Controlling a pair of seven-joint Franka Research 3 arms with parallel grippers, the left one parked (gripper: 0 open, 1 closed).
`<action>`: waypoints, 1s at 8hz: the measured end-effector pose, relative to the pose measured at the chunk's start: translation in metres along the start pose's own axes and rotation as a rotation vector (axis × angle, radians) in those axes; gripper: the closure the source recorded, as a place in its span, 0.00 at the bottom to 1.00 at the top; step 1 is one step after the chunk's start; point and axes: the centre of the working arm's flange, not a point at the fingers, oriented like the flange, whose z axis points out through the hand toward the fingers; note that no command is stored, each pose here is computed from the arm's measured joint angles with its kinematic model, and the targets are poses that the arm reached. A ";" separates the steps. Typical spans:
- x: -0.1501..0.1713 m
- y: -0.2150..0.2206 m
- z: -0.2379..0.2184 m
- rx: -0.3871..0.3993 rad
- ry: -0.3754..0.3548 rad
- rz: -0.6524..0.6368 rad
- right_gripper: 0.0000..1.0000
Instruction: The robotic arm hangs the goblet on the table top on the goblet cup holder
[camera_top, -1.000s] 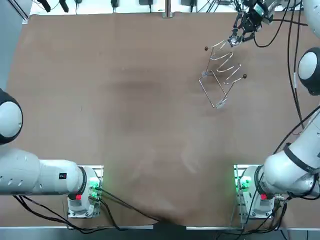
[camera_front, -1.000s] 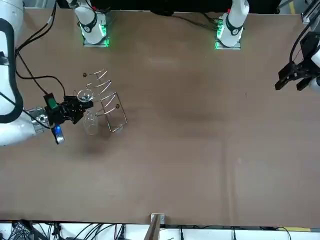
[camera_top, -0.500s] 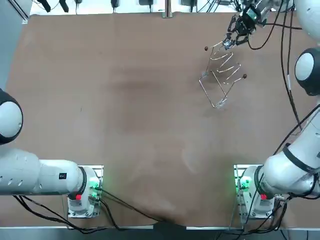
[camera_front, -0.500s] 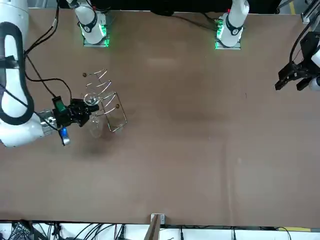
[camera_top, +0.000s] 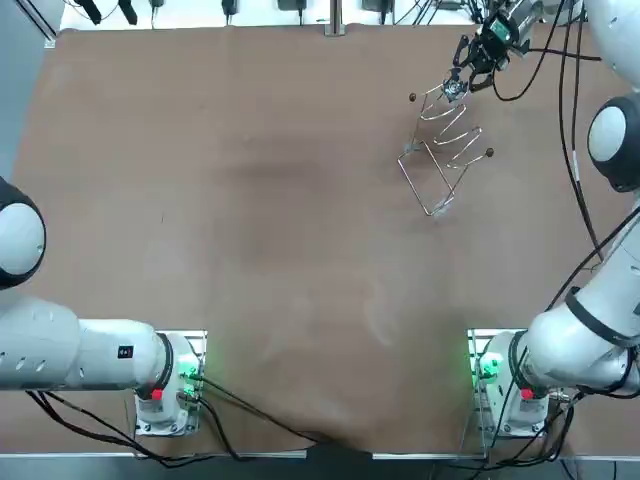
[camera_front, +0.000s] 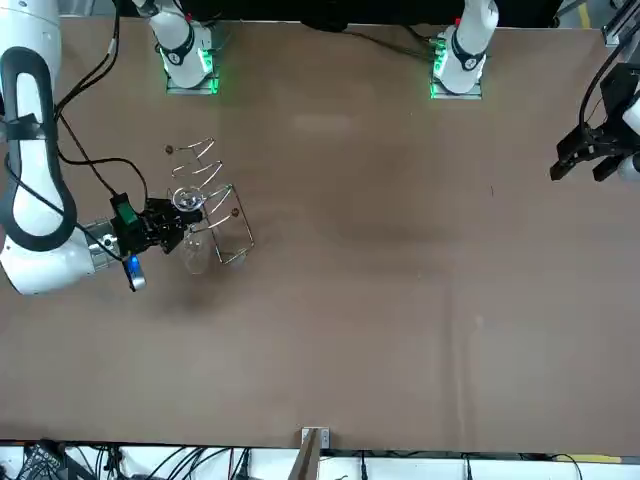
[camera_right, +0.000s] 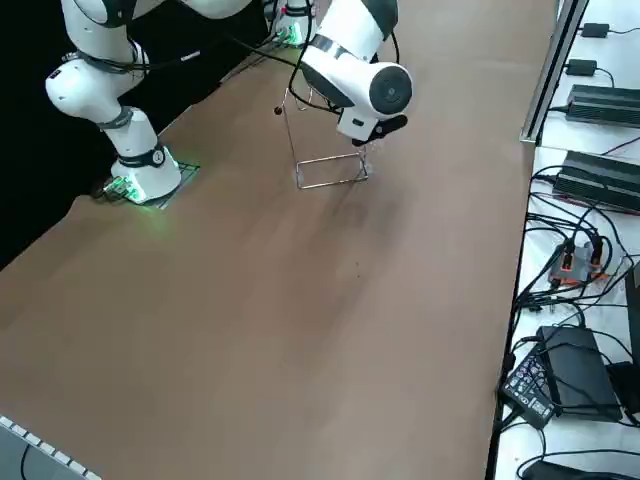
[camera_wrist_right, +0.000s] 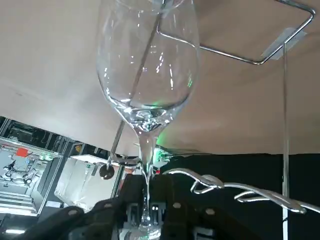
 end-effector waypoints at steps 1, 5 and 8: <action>0.000 0.000 0.000 -0.001 0.000 -0.001 0.90; -0.001 -0.003 0.013 -0.018 -0.014 -0.001 0.90; 0.001 -0.003 0.021 -0.022 -0.028 0.004 0.90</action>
